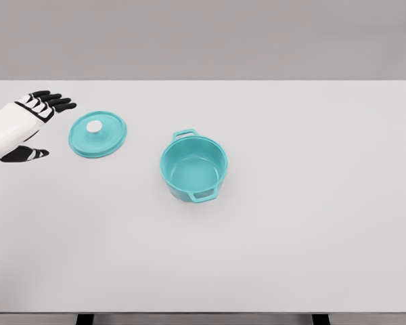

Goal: Cover the pot with left arm

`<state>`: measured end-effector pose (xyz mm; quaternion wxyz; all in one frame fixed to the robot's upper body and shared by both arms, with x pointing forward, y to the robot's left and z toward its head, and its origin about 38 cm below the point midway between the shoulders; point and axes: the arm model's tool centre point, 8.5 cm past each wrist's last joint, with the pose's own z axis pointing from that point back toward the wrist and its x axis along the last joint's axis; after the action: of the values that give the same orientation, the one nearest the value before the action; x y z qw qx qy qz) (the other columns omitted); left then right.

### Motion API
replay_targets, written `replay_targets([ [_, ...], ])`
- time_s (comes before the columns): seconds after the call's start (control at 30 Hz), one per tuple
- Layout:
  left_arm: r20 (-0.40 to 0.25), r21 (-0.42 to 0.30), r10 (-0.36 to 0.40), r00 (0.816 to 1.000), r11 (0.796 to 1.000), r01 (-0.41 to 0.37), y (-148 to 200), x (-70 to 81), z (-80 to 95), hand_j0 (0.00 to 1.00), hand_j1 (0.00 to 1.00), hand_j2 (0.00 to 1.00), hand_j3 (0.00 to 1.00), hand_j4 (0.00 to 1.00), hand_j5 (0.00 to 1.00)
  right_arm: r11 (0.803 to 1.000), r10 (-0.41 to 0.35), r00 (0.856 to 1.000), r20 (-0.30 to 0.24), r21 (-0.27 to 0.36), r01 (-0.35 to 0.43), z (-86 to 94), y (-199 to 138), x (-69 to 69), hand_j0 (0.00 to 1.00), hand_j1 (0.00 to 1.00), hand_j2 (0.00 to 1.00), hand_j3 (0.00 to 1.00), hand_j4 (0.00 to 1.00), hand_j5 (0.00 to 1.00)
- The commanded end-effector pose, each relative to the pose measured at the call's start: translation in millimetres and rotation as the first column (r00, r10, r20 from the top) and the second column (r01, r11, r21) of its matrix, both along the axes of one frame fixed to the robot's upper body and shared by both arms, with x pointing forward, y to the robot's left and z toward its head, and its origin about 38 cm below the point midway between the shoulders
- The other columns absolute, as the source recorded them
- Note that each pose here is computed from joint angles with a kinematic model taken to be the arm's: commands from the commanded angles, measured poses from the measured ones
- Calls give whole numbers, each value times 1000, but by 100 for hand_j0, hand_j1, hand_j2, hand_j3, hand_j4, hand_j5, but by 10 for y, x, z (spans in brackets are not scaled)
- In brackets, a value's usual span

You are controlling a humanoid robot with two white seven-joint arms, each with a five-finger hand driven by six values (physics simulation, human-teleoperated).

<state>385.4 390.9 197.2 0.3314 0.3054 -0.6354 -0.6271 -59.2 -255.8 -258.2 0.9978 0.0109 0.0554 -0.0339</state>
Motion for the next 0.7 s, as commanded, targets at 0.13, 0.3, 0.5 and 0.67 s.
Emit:
replay_targets([
  [0.13,-23,3,47,999,999,-47,174,53,-44,100,100,100,100,100,100,1000,0,1000,0,0,0,0,1,-1,100,100,100,100,100,100],
  [0.3,-291,212,71,954,977,-8,194,335,-175,100,100,100,100,100,100,1000,0,1000,0,0,0,0,1,-1,100,100,100,100,100,100],
  [0.5,-406,295,113,907,955,12,122,863,-46,97,97,97,97,97,97,1000,0,1000,0,0,0,0,1,-1,100,100,100,100,100,100],
  [0.67,-425,233,87,901,972,16,-130,1127,-79,87,87,87,87,87,87,1000,0,1000,0,0,0,0,1,-1,100,100,100,100,100,100],
])
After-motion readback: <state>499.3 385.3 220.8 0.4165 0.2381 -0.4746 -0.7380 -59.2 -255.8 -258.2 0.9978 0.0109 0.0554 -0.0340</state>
